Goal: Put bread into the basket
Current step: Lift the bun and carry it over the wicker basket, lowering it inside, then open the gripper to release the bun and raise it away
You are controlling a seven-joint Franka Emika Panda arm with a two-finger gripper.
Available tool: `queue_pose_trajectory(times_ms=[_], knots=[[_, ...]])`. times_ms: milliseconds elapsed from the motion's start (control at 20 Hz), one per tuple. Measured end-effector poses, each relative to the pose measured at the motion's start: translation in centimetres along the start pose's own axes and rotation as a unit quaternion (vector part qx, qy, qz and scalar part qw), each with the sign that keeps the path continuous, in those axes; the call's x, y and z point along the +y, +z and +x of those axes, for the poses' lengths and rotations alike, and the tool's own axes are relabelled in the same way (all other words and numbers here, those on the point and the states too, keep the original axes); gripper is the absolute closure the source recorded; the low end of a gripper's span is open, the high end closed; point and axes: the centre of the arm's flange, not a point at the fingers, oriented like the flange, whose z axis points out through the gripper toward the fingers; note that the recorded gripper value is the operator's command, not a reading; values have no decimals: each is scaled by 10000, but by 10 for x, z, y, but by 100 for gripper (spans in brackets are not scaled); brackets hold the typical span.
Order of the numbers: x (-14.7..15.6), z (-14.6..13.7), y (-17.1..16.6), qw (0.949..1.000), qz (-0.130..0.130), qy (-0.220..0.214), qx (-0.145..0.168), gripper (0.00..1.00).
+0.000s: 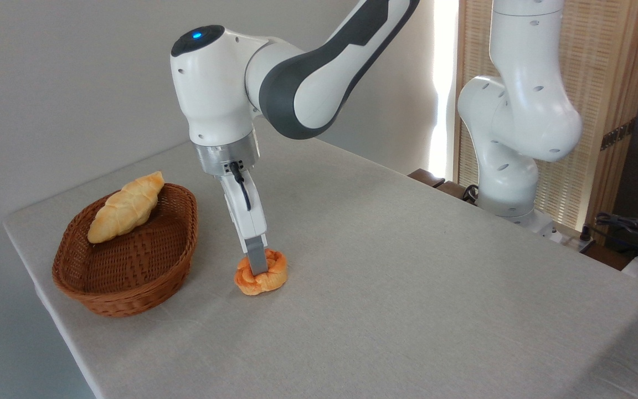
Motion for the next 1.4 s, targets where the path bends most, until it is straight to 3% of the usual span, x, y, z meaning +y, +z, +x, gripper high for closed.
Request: queue_pose_trajectory(times_ms=[150, 300, 400, 500, 650, 700, 750, 800, 850, 1400], knots=[[-5, 9, -36, 9990, -104, -336, 281, 90], [-15, 26, -100, 9936, 62, -778, 816, 90], [-21, 40, -124, 9897, 166, -938, 1068, 90], [-26, 64, -121, 9886, 241, -889, 1190, 86], [-27, 109, -89, 9856, 423, -741, 1461, 85], [-26, 121, -78, 9845, 463, -698, 1538, 74], [-26, 130, -68, 9835, 499, -668, 1607, 49], [-27, 135, -63, 9829, 515, -657, 1640, 19], [-28, 137, -59, 9828, 516, -656, 1647, 0], [-29, 136, -56, 9834, 504, -638, 1623, 0]])
